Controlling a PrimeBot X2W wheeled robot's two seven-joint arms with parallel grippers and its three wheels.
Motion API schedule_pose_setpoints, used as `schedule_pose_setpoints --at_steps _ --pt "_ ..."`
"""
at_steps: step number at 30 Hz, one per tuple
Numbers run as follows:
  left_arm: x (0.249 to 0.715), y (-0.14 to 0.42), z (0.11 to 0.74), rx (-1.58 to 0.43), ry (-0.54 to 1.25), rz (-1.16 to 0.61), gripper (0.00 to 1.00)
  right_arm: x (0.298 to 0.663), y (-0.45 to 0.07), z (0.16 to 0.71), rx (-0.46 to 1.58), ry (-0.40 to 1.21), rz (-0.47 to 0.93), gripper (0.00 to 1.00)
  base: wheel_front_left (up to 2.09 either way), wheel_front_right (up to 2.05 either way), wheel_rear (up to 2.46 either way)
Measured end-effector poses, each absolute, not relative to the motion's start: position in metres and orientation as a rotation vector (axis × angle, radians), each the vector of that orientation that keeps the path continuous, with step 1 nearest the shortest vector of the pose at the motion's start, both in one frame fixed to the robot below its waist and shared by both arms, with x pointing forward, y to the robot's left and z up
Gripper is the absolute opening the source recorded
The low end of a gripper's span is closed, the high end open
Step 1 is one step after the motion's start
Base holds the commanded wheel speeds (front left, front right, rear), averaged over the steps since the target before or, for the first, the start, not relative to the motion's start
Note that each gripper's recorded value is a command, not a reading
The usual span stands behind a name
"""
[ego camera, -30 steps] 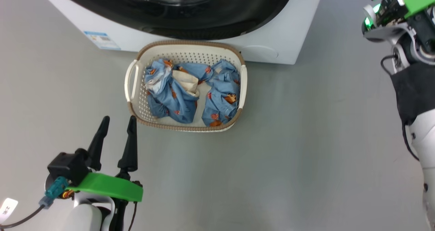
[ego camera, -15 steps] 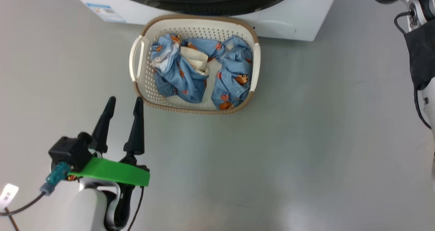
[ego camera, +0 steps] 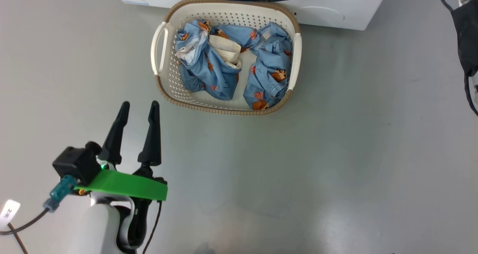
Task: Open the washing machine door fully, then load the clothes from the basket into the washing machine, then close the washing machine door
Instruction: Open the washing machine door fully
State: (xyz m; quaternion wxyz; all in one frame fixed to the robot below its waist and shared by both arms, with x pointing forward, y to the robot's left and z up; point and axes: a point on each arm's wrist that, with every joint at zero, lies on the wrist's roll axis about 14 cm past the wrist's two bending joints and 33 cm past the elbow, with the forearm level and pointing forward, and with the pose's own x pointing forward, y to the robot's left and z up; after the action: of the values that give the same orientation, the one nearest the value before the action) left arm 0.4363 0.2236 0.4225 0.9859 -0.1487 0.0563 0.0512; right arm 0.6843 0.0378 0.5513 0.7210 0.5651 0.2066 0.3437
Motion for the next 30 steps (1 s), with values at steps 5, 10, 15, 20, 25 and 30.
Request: schedule_pose_setpoints --at_steps 5,10,15,20,25,30 --pt "0.440 0.225 0.427 -0.296 0.099 0.104 1.00 0.684 0.042 0.550 1.244 0.469 0.768 0.00 0.00 0.00 0.00" --pt "0.440 0.224 0.433 -0.299 0.084 0.100 1.00 0.676 0.046 0.552 1.214 0.493 0.788 0.00 0.00 0.00 0.00" --pt "0.439 0.222 0.441 -0.299 0.065 0.093 1.00 0.663 0.049 0.552 1.194 0.518 0.803 0.00 0.00 0.00 0.00" --pt "0.437 0.219 0.452 -0.298 0.038 0.080 1.00 0.642 0.055 0.549 1.155 0.569 0.829 0.00 0.00 0.00 0.00" --pt "0.429 0.218 0.459 -0.296 0.027 0.077 1.00 0.617 0.062 0.545 1.111 0.626 0.864 0.00 0.00 0.00 0.00" --pt "0.419 0.219 0.464 -0.282 0.020 0.079 1.00 0.585 0.079 0.546 1.080 0.688 0.931 0.00 0.00 0.00 0.00"
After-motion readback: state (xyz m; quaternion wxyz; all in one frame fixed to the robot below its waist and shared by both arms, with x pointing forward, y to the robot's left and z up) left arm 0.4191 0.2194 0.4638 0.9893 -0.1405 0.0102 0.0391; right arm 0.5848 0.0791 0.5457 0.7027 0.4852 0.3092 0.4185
